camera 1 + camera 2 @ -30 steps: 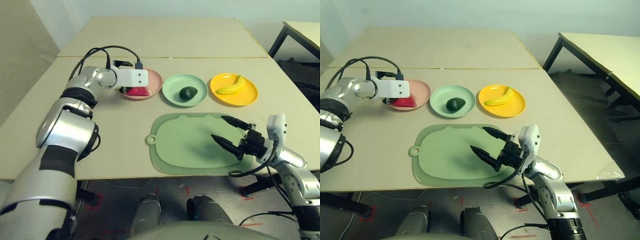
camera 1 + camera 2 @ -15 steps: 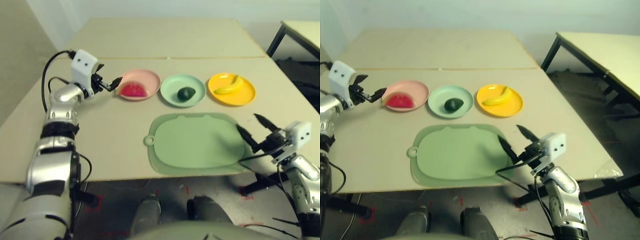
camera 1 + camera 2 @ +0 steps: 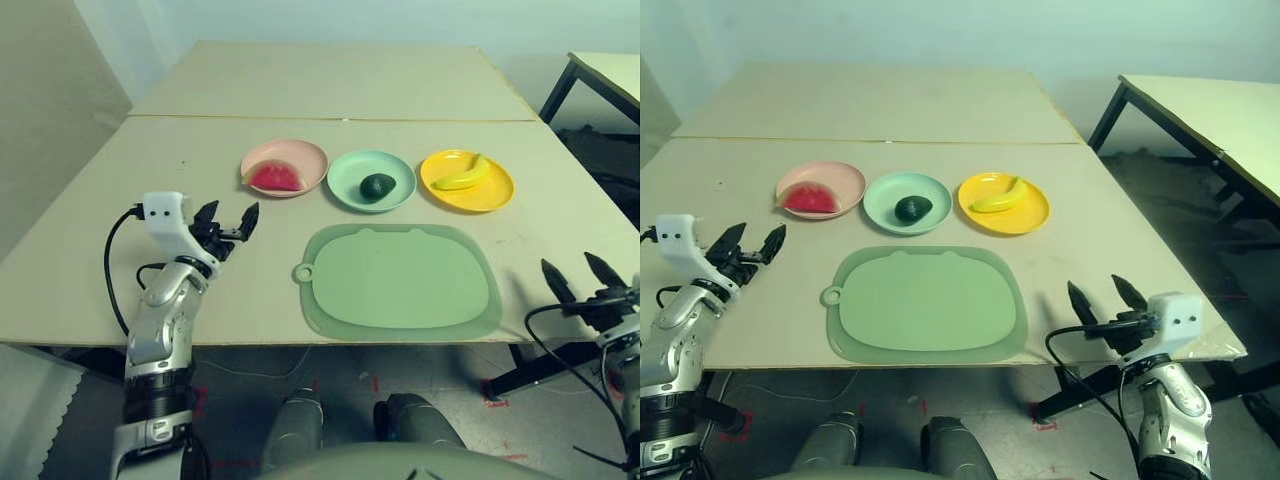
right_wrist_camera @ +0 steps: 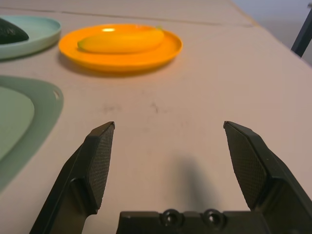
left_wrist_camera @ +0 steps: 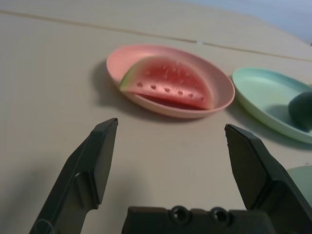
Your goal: Place the fruits into color-matched plates.
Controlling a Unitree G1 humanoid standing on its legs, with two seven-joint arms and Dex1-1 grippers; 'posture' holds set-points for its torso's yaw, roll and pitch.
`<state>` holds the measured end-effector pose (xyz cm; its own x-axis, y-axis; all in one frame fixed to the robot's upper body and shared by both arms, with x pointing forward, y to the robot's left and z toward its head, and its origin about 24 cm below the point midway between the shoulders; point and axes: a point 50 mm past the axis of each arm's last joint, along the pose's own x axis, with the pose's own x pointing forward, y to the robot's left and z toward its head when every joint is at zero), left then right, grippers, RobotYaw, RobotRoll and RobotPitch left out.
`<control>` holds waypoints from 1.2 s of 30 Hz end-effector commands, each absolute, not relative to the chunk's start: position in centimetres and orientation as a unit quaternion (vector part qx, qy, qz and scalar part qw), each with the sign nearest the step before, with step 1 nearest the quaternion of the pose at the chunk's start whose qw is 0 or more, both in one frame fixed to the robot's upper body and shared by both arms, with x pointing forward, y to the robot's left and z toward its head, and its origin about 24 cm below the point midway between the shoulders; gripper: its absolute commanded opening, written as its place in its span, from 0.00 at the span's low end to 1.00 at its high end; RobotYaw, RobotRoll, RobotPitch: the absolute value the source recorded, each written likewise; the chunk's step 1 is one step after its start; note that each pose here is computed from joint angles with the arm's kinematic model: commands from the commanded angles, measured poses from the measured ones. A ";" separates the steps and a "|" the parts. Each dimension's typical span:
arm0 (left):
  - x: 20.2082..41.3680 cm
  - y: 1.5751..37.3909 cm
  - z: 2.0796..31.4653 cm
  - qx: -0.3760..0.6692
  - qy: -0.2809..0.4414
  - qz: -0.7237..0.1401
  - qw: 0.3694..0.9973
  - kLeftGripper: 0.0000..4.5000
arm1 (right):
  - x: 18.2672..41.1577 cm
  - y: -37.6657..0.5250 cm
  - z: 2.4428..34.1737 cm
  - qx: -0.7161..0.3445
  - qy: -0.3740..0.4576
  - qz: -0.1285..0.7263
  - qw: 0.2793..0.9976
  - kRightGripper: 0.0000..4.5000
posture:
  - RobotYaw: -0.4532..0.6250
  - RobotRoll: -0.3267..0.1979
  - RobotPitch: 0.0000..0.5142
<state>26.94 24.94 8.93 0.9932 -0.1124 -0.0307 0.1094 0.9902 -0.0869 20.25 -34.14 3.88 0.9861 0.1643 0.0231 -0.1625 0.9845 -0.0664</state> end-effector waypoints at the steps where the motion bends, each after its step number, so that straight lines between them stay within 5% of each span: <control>1: 26.3 25.4 8.8 -0.032 0.034 -0.048 0.998 0.99 | 20.6 -34.3 4.1 -0.035 -0.025 0.088 0.995 1.00 | 0.50 0.62 0.19; 36: 23.2 26.9 8.3 0.041 0.093 -0.046 0.994 0.99 | 23.3 -33.2 3.4 -0.010 -0.037 0.114 0.993 1.00 | 0.56 0.62 0.26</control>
